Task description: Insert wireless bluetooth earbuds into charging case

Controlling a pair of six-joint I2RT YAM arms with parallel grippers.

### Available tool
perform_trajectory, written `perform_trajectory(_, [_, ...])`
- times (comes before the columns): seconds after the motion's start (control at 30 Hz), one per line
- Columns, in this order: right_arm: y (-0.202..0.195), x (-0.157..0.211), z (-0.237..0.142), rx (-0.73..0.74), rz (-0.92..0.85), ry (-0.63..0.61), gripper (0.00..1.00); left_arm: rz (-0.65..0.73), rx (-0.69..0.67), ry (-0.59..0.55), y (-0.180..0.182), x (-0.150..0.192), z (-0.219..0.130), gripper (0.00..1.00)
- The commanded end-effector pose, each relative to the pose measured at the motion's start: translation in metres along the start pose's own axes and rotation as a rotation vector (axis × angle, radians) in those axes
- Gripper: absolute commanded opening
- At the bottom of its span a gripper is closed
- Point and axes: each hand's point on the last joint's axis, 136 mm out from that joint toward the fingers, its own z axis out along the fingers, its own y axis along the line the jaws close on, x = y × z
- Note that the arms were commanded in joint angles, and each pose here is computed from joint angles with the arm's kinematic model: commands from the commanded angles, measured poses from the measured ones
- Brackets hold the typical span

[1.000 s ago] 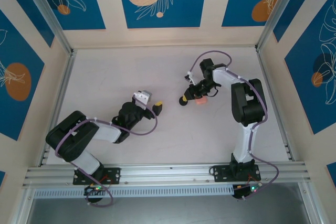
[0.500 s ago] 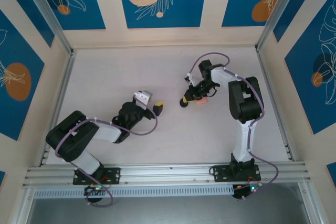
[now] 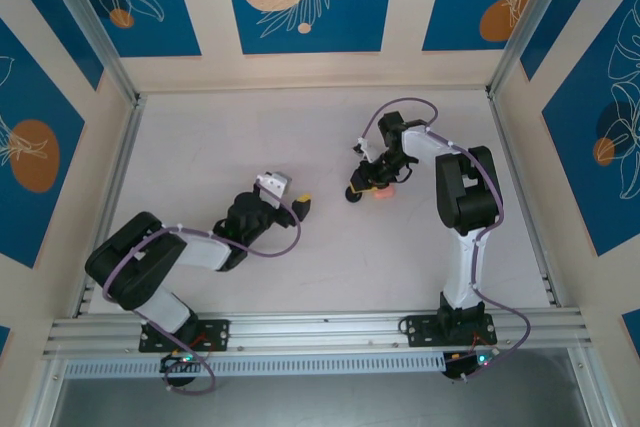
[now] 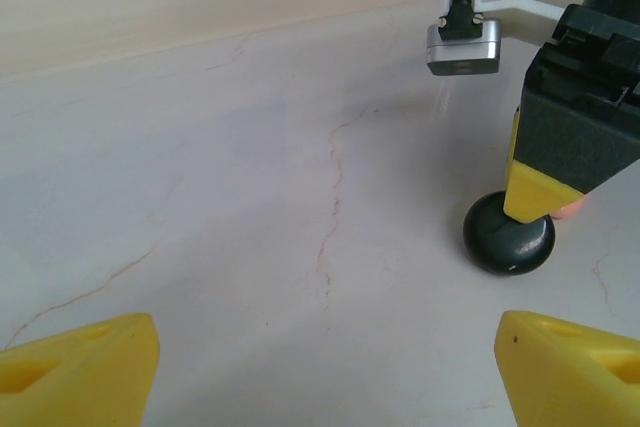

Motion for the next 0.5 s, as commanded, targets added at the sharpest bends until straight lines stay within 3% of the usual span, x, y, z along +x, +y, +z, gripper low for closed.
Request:
perform_trajectory(0.0, [0.011,-0.008,-0.019,0.012,-0.015,-0.034,0.34,0.025,-0.041,-0.024,0.008,-0.021,-0.001,0.87])
perform_trajectory(0.3, [0.024,-0.015,-0.068,0.104,-0.069,-0.125,0.38,0.111,-0.160,0.052,0.032,-0.043,-0.011,0.91])
perform_trajectory(0.47, [0.031,-0.026,-0.123,0.191,-0.125,-0.304,0.42,0.128,-0.299,0.068,0.074,-0.063,-0.031,0.95])
